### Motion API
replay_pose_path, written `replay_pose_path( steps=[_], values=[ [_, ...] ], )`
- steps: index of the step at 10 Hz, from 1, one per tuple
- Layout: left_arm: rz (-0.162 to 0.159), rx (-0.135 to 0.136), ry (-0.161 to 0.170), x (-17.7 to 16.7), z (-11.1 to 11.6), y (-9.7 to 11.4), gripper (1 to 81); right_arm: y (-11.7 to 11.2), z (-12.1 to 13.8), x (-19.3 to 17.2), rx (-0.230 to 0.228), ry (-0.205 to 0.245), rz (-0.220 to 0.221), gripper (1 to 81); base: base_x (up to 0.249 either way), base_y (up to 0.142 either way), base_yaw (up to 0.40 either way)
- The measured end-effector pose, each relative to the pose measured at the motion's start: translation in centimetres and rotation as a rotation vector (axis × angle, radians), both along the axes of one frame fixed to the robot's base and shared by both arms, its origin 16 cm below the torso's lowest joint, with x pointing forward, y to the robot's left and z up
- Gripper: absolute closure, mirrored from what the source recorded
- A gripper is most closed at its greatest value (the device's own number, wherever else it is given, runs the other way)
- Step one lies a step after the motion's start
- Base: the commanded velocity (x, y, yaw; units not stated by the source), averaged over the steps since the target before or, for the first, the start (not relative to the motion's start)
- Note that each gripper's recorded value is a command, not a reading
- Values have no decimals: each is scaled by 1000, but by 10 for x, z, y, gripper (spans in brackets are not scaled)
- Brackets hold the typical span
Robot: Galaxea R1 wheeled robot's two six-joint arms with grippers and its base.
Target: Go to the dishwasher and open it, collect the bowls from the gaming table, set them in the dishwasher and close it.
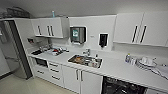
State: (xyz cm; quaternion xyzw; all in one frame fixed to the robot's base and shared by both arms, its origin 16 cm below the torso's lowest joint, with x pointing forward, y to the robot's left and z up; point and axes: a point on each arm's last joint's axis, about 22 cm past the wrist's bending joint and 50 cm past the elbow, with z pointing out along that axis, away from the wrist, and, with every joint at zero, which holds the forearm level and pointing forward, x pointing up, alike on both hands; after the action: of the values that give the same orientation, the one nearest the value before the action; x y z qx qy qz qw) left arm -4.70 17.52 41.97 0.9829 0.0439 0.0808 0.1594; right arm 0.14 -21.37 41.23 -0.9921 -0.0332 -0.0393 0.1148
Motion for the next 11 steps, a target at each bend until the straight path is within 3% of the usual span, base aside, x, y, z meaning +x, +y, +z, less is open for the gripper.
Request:
replay_pose_path(
  steps=[7,11],
  values=[
    [-1,2,-19,19,1,2,10,9,0,-1,11,1,0,10,0,0,356],
    [-22,14,34,17,-1,4,10,10,1,1,12,-2,0,10,0,0,355]
  ],
)
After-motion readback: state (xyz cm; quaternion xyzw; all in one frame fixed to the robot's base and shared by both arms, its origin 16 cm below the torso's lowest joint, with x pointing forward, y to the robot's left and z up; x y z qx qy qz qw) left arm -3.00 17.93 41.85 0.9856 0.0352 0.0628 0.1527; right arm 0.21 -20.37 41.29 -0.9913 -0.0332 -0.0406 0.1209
